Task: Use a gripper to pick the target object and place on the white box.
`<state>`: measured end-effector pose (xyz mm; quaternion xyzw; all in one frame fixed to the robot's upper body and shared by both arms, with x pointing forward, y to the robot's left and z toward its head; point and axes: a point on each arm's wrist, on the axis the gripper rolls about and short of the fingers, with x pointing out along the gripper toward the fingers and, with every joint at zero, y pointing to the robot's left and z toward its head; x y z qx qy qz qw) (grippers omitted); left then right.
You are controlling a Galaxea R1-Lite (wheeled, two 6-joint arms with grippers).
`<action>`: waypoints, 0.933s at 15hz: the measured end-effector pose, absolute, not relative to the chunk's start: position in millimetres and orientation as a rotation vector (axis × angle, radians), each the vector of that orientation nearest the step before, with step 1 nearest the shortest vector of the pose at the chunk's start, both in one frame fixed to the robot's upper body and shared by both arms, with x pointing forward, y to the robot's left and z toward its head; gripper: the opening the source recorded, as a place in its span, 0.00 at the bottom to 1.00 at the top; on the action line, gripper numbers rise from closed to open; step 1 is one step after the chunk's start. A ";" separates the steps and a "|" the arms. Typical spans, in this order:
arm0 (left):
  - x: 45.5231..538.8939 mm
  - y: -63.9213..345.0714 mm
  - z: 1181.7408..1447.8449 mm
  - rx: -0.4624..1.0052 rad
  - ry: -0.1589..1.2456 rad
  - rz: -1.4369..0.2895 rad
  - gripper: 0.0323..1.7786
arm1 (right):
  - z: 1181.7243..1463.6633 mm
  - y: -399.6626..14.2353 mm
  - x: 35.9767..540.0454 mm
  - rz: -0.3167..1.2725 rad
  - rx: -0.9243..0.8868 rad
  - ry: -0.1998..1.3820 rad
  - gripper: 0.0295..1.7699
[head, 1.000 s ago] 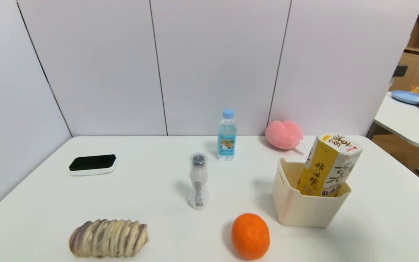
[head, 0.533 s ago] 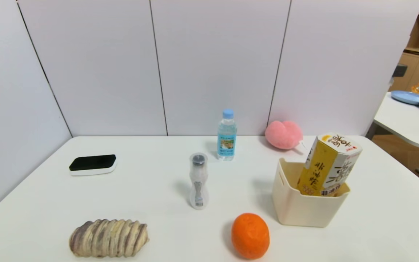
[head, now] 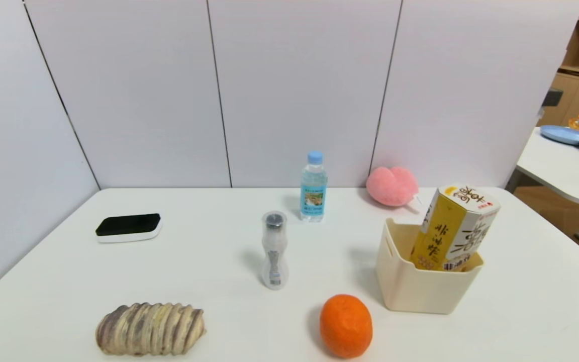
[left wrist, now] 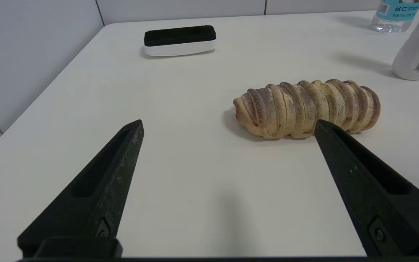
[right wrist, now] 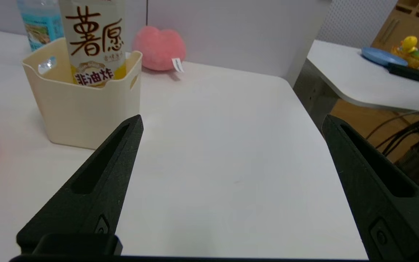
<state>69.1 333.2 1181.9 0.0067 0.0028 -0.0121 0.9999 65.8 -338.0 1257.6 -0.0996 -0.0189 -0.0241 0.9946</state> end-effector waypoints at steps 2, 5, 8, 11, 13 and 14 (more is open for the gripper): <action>69.1 333.2 1181.9 0.014 0.006 -0.024 0.95 | 1250.9 -337.6 61.6 -0.044 -0.196 -0.089 0.96; 69.1 333.2 1181.9 0.013 0.006 -0.024 0.95 | 1238.3 -337.4 56.6 -0.040 -0.199 -0.121 0.96; 69.1 333.2 1181.9 0.013 0.006 -0.023 0.95 | 1228.0 -336.6 55.1 -0.010 -0.197 -0.148 0.96; 69.1 333.2 1181.9 0.014 0.006 -0.023 0.95 | 1219.4 -336.6 57.5 -0.008 -0.204 -0.155 0.96; 69.1 333.2 1181.9 0.013 0.006 -0.024 0.95 | 1213.2 -336.5 60.5 -0.008 -0.205 -0.153 0.96; 69.1 333.2 1181.9 0.014 0.006 -0.024 0.95 | 1208.8 -336.5 62.6 -0.007 -0.205 -0.150 0.96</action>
